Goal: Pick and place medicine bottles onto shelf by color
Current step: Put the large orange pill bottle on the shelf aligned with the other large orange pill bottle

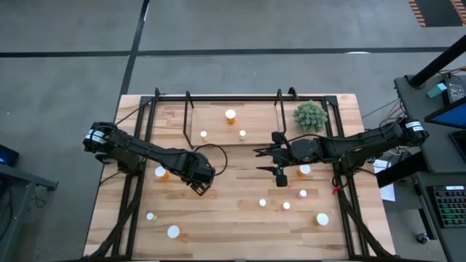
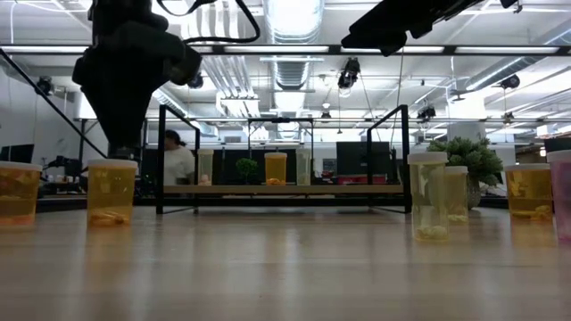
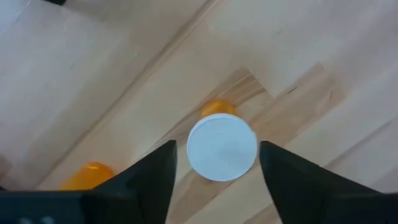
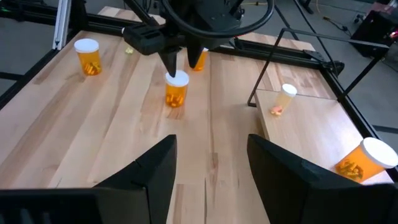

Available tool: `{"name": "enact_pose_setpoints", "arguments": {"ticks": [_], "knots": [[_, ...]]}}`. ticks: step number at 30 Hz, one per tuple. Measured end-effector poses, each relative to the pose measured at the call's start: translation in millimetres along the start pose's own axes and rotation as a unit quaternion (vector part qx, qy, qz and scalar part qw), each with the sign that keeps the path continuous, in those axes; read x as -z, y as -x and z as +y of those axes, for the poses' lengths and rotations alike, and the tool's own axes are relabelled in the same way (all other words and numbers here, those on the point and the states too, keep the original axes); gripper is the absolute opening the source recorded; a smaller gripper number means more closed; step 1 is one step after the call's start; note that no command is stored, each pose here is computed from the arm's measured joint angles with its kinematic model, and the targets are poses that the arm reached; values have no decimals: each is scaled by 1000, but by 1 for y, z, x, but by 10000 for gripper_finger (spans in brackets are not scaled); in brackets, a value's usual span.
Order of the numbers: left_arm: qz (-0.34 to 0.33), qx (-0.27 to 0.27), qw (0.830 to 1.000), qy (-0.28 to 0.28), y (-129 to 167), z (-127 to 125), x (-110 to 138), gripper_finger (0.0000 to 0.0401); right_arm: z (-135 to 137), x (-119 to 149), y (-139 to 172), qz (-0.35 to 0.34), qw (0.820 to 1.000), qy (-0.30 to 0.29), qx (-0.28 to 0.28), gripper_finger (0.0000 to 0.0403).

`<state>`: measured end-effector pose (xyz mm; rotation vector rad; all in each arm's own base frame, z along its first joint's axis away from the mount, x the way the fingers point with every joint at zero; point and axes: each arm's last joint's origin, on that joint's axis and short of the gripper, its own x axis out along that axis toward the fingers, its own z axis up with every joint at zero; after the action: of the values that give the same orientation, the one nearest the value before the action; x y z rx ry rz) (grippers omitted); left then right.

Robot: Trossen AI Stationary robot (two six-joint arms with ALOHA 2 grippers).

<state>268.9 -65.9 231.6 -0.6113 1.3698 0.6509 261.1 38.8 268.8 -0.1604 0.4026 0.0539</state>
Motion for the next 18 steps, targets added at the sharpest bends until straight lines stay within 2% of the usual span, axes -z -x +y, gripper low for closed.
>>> {"name": "enact_pose_setpoints", "arguments": {"ticks": [4, 8, 10, 13, 18], "knots": [[4, -3, 1000, 0, -4, 1, 2, 264, 0, 0, 0, 0, 1000, 0, 0, 187], [-7, 23, 1000, 2, -7, -3, 0, 292, 0, 0, 0, 0, 1000, 0, 0, 187], [-8, 26, 1000, 5, -10, -4, -1, 293, 0, 0, 0, 0, 1000, 0, 0, 187], [5, 1, 1000, 12, -16, 0, 3, 286, 0, 0, 0, 1, 1000, -2, 0, 187], [13, -13, 1000, 23, -24, 5, 6, 277, 0, 1, 0, 3, 1000, -2, 0, 187]]}}
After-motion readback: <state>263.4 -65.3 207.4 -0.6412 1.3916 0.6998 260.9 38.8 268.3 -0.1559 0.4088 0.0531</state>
